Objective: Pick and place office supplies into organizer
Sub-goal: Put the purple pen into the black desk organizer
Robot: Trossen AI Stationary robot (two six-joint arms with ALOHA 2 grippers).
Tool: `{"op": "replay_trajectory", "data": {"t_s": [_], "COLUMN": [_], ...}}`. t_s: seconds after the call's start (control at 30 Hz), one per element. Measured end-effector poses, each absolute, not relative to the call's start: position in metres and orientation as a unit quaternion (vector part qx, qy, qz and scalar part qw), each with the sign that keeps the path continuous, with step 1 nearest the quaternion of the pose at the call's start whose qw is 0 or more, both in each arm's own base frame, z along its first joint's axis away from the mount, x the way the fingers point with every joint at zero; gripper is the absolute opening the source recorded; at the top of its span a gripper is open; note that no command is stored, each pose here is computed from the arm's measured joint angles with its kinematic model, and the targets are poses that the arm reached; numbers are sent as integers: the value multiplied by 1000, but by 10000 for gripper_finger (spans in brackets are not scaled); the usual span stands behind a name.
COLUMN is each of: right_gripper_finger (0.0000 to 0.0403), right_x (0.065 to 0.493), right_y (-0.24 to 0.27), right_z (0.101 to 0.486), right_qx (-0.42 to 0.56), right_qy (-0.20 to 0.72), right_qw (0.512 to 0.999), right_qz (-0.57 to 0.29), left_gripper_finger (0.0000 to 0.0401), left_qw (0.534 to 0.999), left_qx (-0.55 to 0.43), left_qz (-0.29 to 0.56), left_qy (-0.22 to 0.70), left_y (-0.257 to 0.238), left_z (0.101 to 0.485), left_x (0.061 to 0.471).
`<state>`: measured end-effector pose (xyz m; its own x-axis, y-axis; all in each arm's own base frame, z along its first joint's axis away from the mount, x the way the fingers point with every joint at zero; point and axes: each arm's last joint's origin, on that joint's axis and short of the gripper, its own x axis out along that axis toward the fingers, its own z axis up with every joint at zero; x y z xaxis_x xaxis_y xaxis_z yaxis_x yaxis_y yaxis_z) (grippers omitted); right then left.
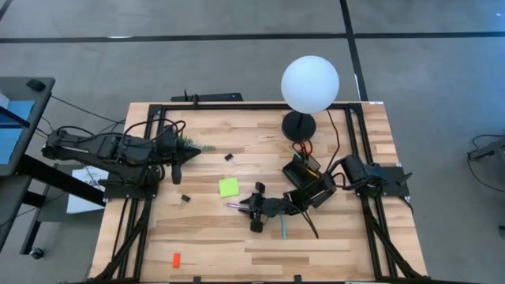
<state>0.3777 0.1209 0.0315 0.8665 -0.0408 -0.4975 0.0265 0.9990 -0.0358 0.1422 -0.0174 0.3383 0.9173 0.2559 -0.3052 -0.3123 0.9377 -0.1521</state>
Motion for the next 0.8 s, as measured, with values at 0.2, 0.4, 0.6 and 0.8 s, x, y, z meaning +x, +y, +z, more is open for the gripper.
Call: {"op": "replay_trajectory", "data": {"t_s": [0.2, 0.4, 0.6, 0.8], "right_gripper_finger": [105, 55, 26, 26], "right_x": [379, 380, 384, 386], "right_y": [119, 118, 106, 98], "right_z": [32, 32, 33, 34], "right_qx": [5, 3, 32, 85], "right_qy": [260, 257, 254, 256], "right_qw": [965, 966, 967, 963], "right_qz": [33, 32, 15, -14], "left_gripper_finger": [0, 0, 0, 0], "left_qw": [974, 974, 973, 974], "left_qx": [-99, -99, -97, -102], "left_qz": [146, 147, 158, 156], "left_qy": [142, 141, 139, 127], "left_y": [-17, -17, -17, -17], "left_z": [338, 338, 338, 341], "left_x": [142, 142, 142, 143]}}
